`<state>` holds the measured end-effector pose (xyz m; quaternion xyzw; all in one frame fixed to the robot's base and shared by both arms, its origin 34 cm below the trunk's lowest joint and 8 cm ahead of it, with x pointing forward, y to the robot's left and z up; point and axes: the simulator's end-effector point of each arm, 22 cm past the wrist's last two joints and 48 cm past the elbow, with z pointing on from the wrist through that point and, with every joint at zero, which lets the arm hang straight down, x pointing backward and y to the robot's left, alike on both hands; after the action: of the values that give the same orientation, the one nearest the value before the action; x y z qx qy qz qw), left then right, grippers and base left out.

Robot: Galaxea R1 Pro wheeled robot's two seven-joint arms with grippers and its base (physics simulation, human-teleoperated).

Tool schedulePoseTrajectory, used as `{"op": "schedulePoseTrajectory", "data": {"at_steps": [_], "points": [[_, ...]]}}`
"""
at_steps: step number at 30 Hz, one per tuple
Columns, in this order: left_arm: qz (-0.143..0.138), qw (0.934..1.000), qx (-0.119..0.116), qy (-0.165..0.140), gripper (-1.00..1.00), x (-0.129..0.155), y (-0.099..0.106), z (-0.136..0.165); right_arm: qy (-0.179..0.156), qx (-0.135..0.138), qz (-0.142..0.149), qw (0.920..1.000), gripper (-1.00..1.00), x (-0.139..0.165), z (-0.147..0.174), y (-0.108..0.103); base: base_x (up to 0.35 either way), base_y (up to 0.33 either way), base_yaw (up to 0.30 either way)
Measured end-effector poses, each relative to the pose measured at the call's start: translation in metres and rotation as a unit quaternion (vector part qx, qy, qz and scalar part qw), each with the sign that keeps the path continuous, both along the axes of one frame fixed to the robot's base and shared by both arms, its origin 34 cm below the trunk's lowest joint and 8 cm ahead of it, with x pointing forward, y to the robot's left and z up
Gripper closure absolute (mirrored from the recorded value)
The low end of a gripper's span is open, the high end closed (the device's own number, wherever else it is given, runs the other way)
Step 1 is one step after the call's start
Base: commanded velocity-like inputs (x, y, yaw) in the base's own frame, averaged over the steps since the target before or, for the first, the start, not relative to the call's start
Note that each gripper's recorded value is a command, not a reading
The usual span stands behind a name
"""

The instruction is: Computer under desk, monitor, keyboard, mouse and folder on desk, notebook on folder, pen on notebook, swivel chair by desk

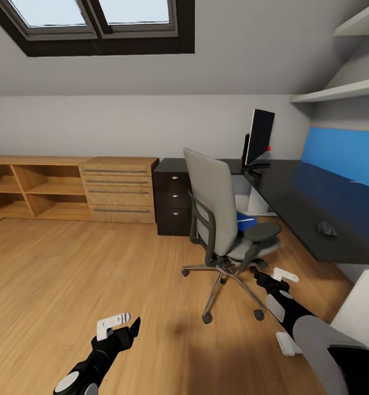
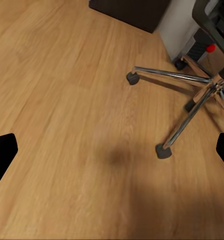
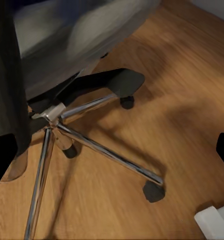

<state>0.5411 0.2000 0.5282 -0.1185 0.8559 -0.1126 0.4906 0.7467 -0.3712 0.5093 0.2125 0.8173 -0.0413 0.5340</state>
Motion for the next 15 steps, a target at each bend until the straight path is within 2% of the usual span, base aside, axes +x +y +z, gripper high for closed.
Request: {"op": "schedulePoseTrajectory", "data": {"at_steps": [5,6,10,15], "points": [[0.0,1.0,0.0,0.0,-1.0,0.0,0.0,0.0,0.009,-0.005,-0.006,0.9999,-1.0,-0.003,-0.003,-0.003,0.23,-0.067,0.0],[0.001,1.0,0.0,0.0,-1.0,0.0,0.001,0.0,0.022,-0.017,-0.035,0.999,-1.0,-0.009,-0.006,-0.016,0.057,-0.017,0.0],[0.001,1.0,0.0,0.0,-1.0,0.0,0.001,0.0,0.034,-0.033,-0.072,0.9963,-1.0,-0.017,-0.006,-0.032,0.019,-0.006,0.0],[0.002,1.0,-0.001,-0.001,-1.0,-0.002,0.001,-0.01,0.033,-0.035,-0.076,0.996,-1.0,-0.02,-0.016,-0.034,0.003,-0.001,0.0]]}}
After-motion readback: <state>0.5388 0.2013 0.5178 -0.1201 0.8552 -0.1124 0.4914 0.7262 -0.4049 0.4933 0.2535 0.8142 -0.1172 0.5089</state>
